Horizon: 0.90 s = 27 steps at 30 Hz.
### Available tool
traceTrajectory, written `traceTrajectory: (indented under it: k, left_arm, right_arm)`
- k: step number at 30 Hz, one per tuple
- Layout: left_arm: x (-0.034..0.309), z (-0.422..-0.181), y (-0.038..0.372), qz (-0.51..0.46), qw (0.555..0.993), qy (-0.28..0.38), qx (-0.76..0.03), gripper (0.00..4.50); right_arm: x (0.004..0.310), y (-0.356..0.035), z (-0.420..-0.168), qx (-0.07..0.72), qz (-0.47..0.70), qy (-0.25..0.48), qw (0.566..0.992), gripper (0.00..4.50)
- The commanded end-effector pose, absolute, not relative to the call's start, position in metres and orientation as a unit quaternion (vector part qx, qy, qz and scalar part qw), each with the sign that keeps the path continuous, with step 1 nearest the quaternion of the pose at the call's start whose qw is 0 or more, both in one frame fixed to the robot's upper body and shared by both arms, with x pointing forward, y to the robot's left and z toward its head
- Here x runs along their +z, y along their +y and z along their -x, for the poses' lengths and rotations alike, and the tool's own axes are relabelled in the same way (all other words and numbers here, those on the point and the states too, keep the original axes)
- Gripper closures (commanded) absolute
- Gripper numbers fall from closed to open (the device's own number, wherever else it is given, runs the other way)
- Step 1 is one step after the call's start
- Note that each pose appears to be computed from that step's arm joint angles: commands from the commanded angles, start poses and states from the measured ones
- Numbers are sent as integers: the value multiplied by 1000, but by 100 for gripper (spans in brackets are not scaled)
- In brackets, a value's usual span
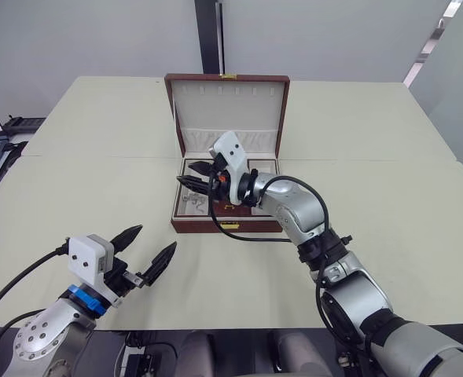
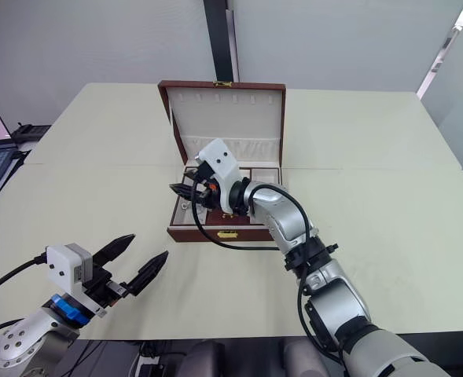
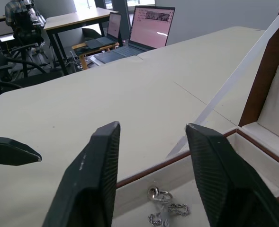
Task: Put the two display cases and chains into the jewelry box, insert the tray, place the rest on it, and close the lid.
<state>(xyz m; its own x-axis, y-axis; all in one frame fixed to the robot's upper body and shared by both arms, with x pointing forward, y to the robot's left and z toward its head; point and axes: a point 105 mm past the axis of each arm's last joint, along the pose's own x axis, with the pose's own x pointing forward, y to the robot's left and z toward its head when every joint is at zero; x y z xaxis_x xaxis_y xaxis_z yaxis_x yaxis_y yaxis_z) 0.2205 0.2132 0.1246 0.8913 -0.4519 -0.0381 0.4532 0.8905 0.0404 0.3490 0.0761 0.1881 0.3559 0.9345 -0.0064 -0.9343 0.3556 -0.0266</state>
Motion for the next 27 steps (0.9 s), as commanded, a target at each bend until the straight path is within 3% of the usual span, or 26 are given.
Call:
traceTrajectory:
  k: [1, 4, 12, 21, 27]
  left_arm:
    - [139, -223, 210, -37, 969, -6, -244, 0]
    - [141, -227, 213, -42, 967, -4, -252, 0]
    - [148, -241, 233, -58, 953, 25, -296, 0]
    - [158, -262, 283, -108, 943, 76, -307, 0]
    - [160, -268, 309, -126, 946, 85, -287, 0]
  right_arm:
    - [206, 70, -346, 577, 7, -43, 815, 92]
    - [204, 51, -350, 574, 14, -47, 818, 4]
    - [194, -38, -350, 554, 65, -48, 829, 4]
    - [156, -156, -322, 495, 116, 29, 861, 4]
    - [147, -204, -306, 443, 121, 66, 886, 4]
